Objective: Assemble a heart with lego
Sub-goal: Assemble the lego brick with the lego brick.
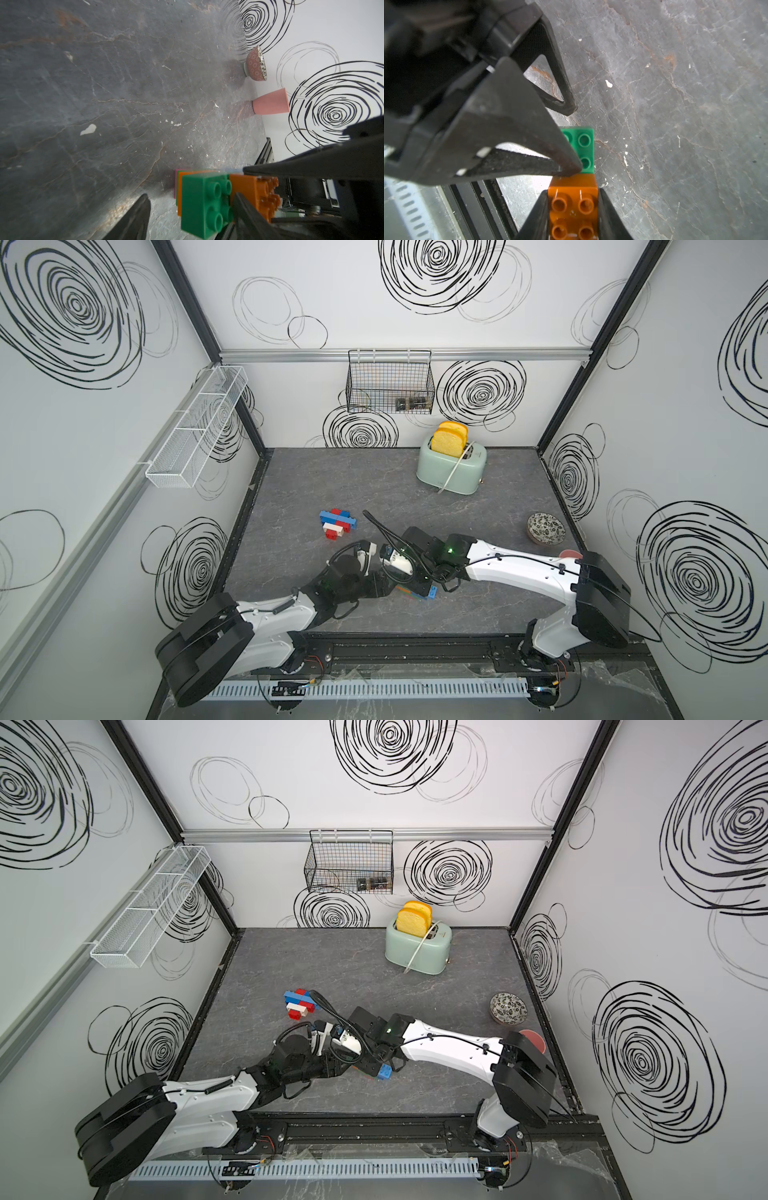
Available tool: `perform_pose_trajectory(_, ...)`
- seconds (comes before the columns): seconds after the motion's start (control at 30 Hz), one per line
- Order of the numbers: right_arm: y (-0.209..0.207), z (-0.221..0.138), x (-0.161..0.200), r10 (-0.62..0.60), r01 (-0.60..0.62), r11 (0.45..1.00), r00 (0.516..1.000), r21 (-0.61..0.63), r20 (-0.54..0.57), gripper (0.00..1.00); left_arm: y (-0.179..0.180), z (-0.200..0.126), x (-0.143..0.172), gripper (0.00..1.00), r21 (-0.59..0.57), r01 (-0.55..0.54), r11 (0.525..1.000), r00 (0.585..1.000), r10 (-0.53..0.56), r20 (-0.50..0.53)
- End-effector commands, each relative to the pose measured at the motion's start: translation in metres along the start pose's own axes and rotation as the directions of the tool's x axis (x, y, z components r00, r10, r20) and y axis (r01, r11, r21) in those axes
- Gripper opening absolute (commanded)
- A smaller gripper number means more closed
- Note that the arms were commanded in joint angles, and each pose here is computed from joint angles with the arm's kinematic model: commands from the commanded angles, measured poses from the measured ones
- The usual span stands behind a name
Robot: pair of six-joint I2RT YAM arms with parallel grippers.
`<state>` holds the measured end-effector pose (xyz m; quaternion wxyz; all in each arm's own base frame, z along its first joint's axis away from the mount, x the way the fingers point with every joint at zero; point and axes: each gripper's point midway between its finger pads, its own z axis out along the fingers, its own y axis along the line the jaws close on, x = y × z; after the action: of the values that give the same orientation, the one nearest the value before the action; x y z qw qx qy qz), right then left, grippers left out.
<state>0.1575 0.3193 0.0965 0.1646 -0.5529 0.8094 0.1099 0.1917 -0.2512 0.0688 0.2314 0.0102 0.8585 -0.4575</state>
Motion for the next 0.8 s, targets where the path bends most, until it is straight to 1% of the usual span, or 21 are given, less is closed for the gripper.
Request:
perform_pose_trajectory(0.0,0.009,0.024,0.069,-0.028,0.027,1.000,0.960,-0.004,-0.277,0.28,-0.004,-0.004,-0.002,0.68,0.013,-0.001,1.000,1.000,0.001,0.015)
perform_pose_trajectory(0.2,0.007,0.030,0.074,-0.040,0.046,0.999,0.950,0.014,-0.310,0.28,-0.005,-0.015,-0.013,0.68,0.012,0.007,1.000,0.998,-0.008,0.057)
perform_pose_trajectory(0.33,0.009,0.029,0.074,-0.045,0.048,0.999,0.951,0.004,-0.305,0.28,0.001,-0.022,-0.017,0.69,-0.006,0.012,1.000,0.997,-0.011,0.076)
perform_pose_trajectory(0.43,0.012,0.024,0.066,-0.045,0.044,0.999,0.964,-0.010,-0.263,0.28,0.006,-0.025,-0.018,0.69,-0.016,0.020,1.000,0.997,-0.018,0.080)
perform_pose_trajectory(0.57,0.016,0.013,0.052,-0.047,0.042,0.999,0.983,-0.029,-0.177,0.29,0.009,-0.026,-0.017,0.69,-0.019,0.024,1.000,0.997,-0.023,0.080)
perform_pose_trajectory(0.63,0.013,0.008,0.046,-0.049,0.048,0.999,0.989,-0.008,-0.137,0.32,0.009,-0.026,-0.017,0.69,-0.020,0.025,0.999,0.997,-0.024,0.079)
perform_pose_trajectory(0.77,0.014,-0.001,0.036,-0.058,0.057,0.998,0.995,-0.013,-0.081,0.40,0.009,-0.025,-0.017,0.70,-0.015,0.027,1.000,0.997,-0.026,0.074)
